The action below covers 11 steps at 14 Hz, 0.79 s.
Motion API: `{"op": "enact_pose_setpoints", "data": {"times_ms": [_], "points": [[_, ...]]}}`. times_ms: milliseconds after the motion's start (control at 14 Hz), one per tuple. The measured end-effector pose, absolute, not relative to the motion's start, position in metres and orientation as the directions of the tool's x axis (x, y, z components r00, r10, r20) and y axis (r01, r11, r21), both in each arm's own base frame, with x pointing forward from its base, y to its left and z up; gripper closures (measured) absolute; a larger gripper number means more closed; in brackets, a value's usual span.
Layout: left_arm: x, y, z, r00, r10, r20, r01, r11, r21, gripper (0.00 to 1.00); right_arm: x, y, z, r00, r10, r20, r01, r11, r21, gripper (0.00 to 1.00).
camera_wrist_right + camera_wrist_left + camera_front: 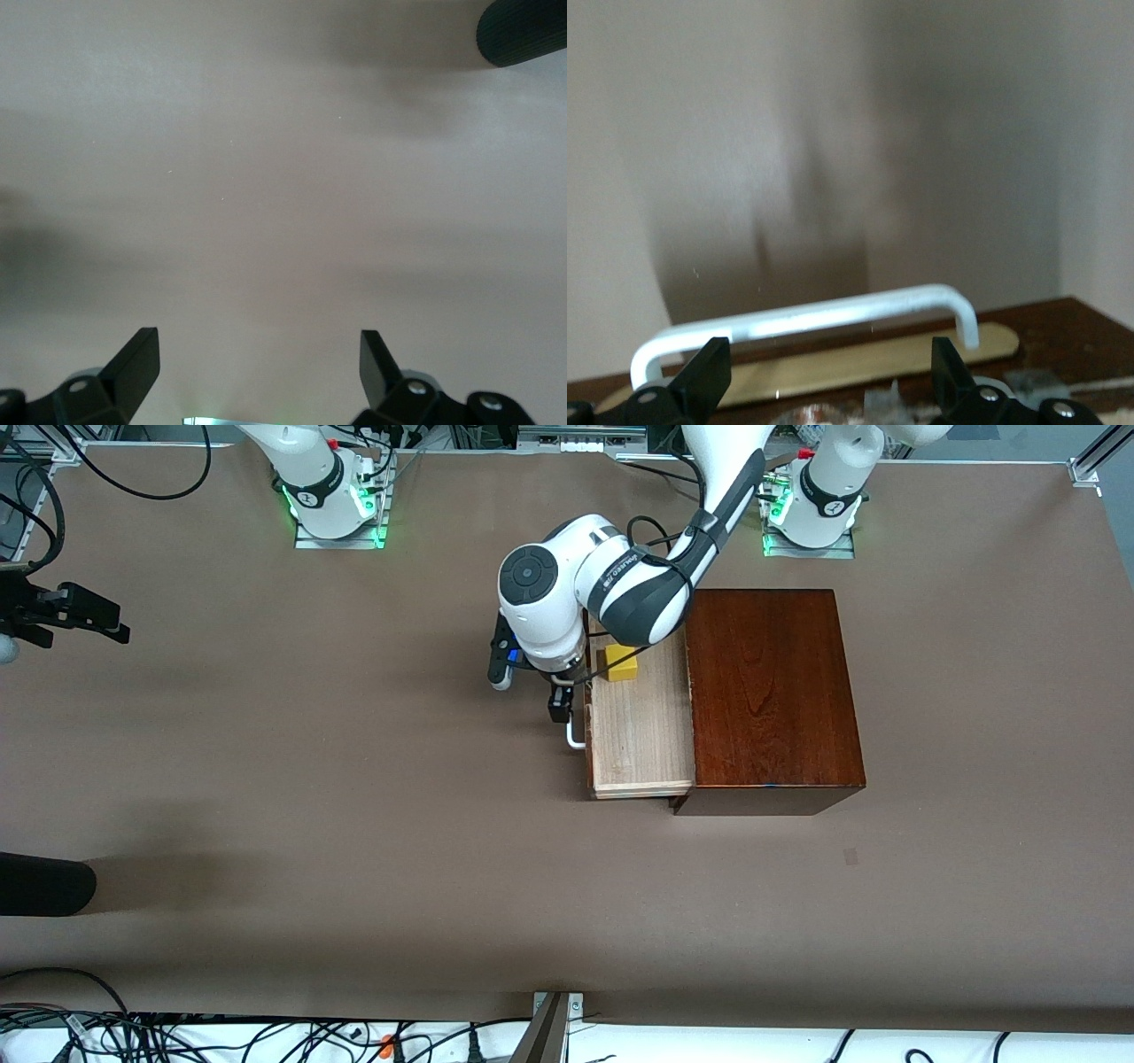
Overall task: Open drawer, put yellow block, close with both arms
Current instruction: 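Push the drawer shut into the box with the left gripper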
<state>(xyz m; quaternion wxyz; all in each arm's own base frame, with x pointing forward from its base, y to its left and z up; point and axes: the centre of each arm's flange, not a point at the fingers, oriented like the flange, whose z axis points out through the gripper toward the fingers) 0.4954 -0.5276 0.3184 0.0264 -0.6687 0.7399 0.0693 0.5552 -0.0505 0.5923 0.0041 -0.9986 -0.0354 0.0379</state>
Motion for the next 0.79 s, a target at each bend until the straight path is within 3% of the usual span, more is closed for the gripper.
{"op": "enact_pose_setpoints", "data": {"times_ms": [357,786], "points": [[0.492,-0.517,0.32,-0.106,-0.976,-0.191,-0.99,0.086,0.115,0.0,0.553,-0.05,0.591,0.993,0.071,-0.093,0.07,-0.997,-0.014,0.0],[0.52,-0.461,0.328,-0.034,-0.971,-0.235,-0.987,-0.004,0.16,0.0,0.544,-0.062,0.587,0.987,0.05,-0.155,0.047,-0.999,-0.024,0.0]]}}
